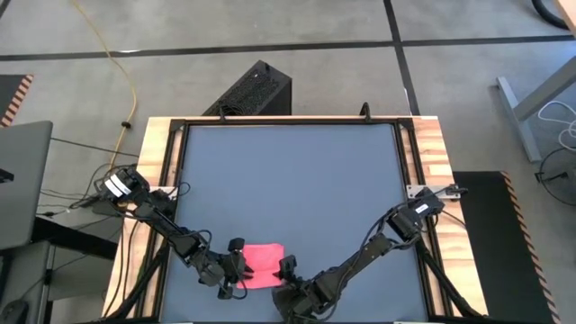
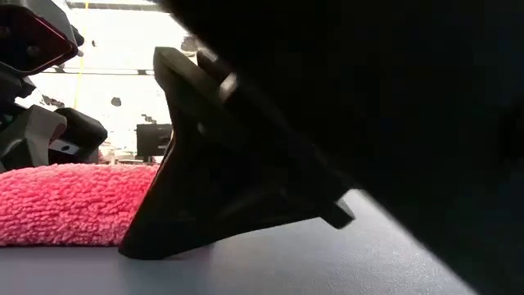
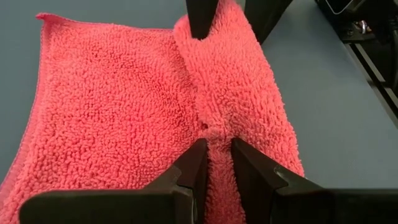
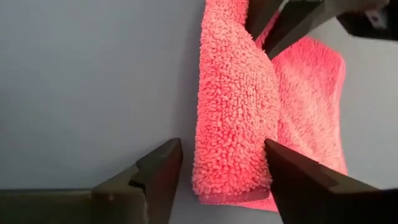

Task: Roll towel into tight, uniform cylinder
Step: Roll the red towel

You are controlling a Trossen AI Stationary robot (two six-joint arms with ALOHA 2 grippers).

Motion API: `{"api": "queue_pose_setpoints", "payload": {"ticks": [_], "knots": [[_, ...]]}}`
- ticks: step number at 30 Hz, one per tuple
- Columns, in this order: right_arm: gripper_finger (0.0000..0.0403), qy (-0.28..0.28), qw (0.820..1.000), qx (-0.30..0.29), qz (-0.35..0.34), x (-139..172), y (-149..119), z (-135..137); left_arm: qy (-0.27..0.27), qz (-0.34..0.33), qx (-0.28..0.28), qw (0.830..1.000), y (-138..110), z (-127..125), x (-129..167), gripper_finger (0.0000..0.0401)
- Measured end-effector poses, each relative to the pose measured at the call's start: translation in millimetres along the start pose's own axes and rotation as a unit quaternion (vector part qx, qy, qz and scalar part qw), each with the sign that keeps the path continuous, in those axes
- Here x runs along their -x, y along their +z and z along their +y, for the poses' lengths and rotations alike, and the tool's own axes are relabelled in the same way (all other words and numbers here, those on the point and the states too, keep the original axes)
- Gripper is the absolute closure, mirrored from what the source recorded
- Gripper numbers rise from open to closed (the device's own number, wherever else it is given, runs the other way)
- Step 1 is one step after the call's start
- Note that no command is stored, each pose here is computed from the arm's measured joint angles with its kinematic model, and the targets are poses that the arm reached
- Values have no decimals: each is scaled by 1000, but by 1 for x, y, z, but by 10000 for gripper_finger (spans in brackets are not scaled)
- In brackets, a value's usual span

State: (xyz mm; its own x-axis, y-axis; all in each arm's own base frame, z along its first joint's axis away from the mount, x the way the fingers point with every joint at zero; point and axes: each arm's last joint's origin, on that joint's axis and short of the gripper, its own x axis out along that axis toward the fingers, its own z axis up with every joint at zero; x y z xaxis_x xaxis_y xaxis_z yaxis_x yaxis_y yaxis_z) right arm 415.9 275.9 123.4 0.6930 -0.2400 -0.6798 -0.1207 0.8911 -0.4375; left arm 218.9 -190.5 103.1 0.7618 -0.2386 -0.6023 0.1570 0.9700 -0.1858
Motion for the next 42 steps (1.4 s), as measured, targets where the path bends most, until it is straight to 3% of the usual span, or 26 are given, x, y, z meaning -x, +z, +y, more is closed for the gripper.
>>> {"api": "queue_pose_setpoints", "payload": {"ticks": [4, 13, 21, 26, 30, 37, 42], "knots": [[204, 24, 998, -57, 17, -5, -1, -5, -1, -2, -7, 1000, 1, 0, 0, 337], [366, 39, 990, -133, 32, -12, -2, -14, -30, -21, -28, 999, 18, -5, 20, 337], [371, 99, 972, -205, 56, -17, -1, -21, -20, -60, -56, 996, 22, -20, 43, 337], [371, 153, 956, -240, 73, -21, 1, -27, 14, -63, -57, 996, 13, -23, 39, 337], [371, 160, 951, -253, 80, -23, 1, -29, 10, -52, -55, 997, 7, -24, 33, 337], [368, 162, 949, -260, 72, -28, -7, -25, 1, -100, -121, 988, 2, -47, 48, 337], [370, 187, 933, -303, 55, -37, -13, -26, -5, -91, -178, 980, -10, -54, 47, 334]]}}
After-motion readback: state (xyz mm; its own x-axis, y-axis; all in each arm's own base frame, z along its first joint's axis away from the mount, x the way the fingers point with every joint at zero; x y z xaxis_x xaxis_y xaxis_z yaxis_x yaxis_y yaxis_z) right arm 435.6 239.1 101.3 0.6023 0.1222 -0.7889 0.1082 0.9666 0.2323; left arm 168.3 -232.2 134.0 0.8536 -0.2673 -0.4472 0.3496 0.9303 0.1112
